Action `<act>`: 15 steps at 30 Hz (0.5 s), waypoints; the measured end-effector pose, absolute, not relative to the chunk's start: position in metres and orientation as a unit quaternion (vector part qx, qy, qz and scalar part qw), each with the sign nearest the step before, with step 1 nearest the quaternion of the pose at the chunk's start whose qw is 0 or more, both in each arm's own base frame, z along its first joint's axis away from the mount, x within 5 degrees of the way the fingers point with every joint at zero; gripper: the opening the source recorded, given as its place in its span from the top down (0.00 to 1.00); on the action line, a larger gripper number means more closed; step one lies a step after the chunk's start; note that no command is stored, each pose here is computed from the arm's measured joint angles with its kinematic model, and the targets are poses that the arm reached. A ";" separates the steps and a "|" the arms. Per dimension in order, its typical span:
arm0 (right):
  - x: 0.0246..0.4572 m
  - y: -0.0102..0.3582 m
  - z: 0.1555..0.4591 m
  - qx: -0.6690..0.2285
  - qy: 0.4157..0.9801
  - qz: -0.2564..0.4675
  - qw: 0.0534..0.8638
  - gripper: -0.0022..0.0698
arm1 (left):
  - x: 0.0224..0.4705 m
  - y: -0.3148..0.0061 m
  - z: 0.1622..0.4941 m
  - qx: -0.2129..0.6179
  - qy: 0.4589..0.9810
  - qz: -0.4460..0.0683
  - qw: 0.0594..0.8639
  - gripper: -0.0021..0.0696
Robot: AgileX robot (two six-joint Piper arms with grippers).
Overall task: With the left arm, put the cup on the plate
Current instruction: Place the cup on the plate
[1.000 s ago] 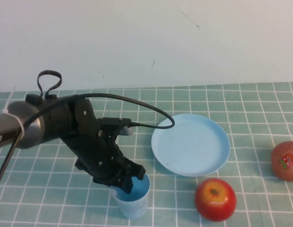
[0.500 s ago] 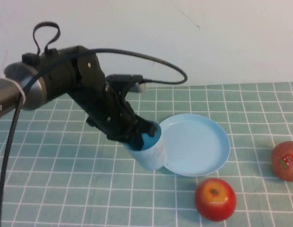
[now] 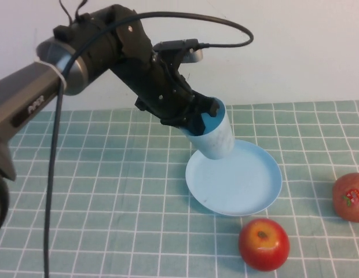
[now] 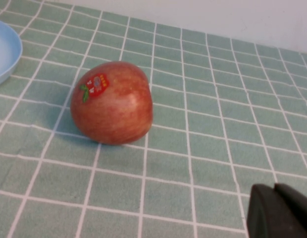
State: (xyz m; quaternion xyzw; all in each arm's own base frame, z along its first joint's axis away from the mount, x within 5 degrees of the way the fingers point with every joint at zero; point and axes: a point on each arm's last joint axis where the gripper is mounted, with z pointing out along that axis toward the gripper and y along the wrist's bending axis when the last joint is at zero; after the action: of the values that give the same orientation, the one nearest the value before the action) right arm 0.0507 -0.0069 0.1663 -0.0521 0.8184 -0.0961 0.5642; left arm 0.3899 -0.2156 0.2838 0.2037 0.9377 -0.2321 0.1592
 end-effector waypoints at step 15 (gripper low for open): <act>0.051 -0.007 0.166 -0.052 0.818 -0.096 0.564 0.97 | 0.434 -0.274 0.204 0.266 0.948 -0.127 0.123 0.93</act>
State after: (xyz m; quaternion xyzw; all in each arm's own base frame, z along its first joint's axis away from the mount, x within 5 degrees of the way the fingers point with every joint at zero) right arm 0.0507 -0.0069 0.1663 -0.0521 0.8184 -0.0961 0.5642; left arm 0.4340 -0.2745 0.2040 0.2658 0.9477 -0.1275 0.1226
